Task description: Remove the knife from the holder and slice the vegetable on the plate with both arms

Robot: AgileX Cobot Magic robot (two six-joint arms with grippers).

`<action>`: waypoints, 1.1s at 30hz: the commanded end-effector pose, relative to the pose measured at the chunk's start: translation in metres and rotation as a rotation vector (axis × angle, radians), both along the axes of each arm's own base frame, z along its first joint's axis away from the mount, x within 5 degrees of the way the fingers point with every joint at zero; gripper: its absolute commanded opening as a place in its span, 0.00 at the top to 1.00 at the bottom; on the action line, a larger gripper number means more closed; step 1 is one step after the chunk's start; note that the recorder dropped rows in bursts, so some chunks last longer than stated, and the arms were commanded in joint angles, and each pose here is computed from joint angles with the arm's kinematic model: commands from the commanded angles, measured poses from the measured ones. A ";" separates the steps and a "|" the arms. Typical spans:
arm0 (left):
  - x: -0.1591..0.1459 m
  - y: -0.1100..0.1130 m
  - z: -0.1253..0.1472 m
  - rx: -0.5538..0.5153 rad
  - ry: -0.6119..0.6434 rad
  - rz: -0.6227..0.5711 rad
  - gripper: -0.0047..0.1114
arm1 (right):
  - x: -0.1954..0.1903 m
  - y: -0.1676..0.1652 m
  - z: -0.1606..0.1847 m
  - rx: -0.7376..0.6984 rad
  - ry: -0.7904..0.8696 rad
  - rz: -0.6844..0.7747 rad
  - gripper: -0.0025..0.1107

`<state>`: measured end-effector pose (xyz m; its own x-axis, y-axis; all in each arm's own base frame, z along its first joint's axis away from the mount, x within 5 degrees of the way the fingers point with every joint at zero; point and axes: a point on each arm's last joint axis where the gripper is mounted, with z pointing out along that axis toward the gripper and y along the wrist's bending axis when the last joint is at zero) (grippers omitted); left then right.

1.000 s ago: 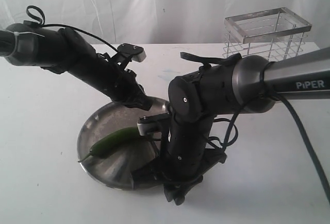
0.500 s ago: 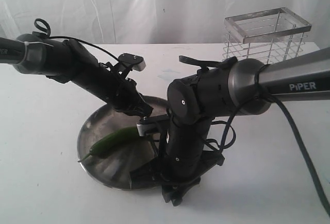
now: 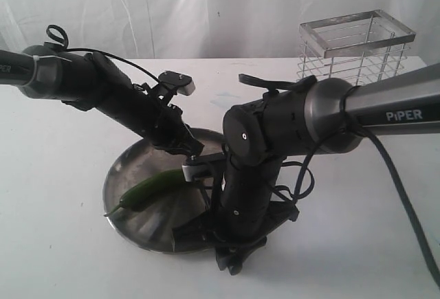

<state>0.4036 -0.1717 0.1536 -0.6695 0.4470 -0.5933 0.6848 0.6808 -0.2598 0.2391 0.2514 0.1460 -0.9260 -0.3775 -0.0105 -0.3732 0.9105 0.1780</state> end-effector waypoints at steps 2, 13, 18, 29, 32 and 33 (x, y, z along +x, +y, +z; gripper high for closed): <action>-0.002 0.003 -0.007 0.039 0.041 -0.018 0.96 | 0.000 0.000 0.008 0.016 -0.021 -0.001 0.98; -0.006 0.007 -0.033 0.105 0.152 -0.009 0.96 | 0.000 -0.001 0.009 0.012 -0.021 -0.001 0.98; -0.007 0.006 -0.033 0.103 0.162 -0.016 0.96 | -0.003 -0.009 0.008 -0.057 0.020 0.029 0.98; -0.012 0.005 -0.033 0.097 0.204 -0.041 0.96 | -0.008 -0.021 0.009 -0.127 0.137 0.063 0.98; -0.011 0.004 -0.031 0.078 0.208 -0.030 0.96 | -0.010 -0.023 0.009 -0.143 0.154 0.085 0.98; -0.011 0.004 -0.031 0.072 0.207 -0.026 0.96 | -0.010 -0.023 0.009 -0.143 0.154 0.085 0.98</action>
<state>0.4014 -0.1691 0.1382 -0.7428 0.4580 -0.4884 0.6363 0.7098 -0.3020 0.2288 0.2333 0.1520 -0.8849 -0.4337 0.1699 -0.4182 0.9004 0.1202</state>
